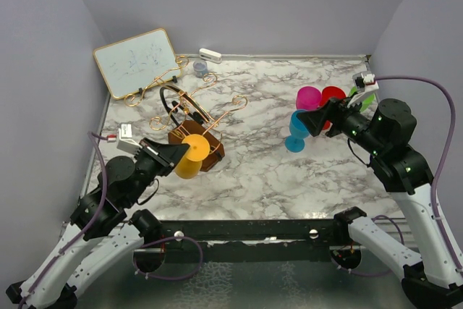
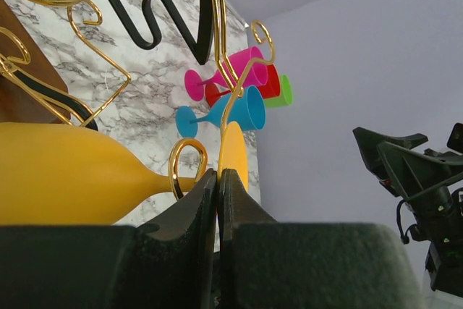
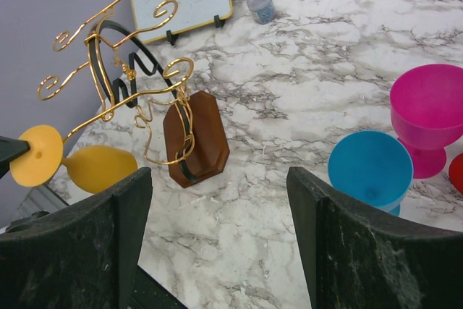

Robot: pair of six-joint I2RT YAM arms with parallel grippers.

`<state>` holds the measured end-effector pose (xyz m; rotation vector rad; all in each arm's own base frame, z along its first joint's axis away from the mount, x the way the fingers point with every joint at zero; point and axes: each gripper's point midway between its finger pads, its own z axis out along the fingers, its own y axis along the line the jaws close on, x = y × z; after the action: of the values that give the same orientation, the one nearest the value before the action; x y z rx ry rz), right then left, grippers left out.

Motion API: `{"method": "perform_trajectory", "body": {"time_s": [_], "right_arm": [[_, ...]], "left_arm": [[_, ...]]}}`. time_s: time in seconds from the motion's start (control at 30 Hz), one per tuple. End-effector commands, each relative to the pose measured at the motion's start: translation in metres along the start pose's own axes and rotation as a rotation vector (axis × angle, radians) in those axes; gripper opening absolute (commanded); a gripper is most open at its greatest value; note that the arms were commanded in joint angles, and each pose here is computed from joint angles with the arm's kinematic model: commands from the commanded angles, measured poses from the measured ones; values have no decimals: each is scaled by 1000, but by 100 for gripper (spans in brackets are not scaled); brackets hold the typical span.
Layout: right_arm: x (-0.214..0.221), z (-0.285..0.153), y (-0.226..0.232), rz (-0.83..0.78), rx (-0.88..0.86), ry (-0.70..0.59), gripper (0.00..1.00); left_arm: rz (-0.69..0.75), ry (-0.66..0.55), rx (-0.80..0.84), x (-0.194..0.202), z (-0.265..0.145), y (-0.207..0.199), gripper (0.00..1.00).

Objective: Take the wine glass off the wine glass rack

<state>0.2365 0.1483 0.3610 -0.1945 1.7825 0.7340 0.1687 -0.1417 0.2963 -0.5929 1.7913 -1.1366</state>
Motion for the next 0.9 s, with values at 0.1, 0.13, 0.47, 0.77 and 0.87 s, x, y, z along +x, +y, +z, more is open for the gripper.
{"method": "perform_trajectory", "body": {"time_s": [0.1, 0.13, 0.47, 0.77, 0.87], "right_arm": [[-7, 1, 2, -3, -11, -34, 74], [-7, 1, 2, -3, -12, -33, 74], [-9, 2, 3, -5, -16, -39, 74], [-8, 5, 12, -22, -69, -5, 73], [-9, 6, 19, -35, -107, 22, 73]], "left_arm": [[51, -34, 42, -12, 11, -25, 0], [64, -42, 40, -14, 13, -27, 0], [159, -155, -10, -43, 23, -40, 0], [249, -239, 4, -70, 33, -73, 0], [269, -246, 36, -76, 37, -93, 0]]}}
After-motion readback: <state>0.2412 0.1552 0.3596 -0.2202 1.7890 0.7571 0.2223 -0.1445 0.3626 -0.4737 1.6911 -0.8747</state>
